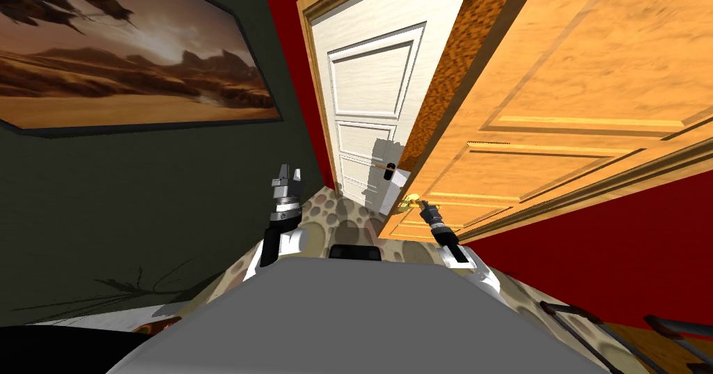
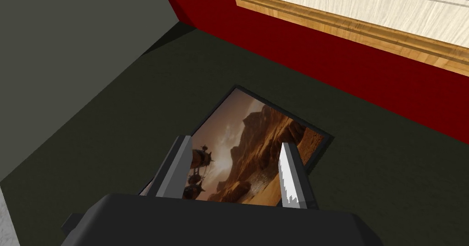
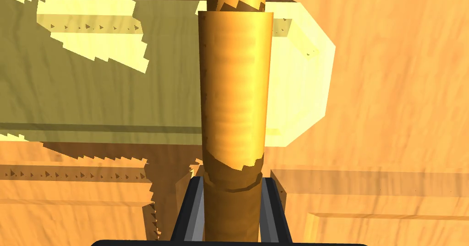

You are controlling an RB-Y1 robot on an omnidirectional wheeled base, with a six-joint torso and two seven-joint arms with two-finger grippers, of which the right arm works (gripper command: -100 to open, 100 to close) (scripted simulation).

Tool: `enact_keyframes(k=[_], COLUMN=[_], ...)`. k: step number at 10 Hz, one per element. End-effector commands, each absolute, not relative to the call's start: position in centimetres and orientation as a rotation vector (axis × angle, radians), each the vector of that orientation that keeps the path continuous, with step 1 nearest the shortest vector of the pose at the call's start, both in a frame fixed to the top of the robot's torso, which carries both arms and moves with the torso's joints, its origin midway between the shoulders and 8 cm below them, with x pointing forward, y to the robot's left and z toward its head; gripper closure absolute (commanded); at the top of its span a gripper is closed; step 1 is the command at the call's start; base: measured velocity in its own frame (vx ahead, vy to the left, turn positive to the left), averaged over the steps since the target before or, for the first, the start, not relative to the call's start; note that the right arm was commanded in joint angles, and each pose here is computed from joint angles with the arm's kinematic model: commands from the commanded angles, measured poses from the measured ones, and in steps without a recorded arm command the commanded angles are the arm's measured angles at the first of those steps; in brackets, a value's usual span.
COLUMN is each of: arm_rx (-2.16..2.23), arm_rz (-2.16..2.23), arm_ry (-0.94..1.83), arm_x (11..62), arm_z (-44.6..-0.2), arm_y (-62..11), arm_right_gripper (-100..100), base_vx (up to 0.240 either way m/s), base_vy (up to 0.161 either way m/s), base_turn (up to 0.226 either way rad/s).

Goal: Pull the door open

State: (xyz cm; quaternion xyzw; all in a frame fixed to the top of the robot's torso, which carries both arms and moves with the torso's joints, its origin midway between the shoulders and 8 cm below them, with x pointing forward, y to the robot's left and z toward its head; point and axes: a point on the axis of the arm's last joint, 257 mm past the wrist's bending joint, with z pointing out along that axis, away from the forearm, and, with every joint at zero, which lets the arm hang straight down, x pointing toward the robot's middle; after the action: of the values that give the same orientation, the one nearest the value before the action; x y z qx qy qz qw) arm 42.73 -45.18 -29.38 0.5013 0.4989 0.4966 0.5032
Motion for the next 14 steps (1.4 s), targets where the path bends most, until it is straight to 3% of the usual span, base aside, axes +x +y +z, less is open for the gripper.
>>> enact_keyframes(k=[1,14], arm_rx=[1.198,1.142], arm_rz=[1.221,1.309], arm_ry=[1.222,1.314], arm_x=[42.0,37.9], arm_z=[-29.3,-29.4], arm_y=[-44.9,-44.6], arm_right_gripper=[100,100], base_vx=[-0.215,-0.178], base_vy=[-0.068,-0.068], base_turn=[0.107,0.109])
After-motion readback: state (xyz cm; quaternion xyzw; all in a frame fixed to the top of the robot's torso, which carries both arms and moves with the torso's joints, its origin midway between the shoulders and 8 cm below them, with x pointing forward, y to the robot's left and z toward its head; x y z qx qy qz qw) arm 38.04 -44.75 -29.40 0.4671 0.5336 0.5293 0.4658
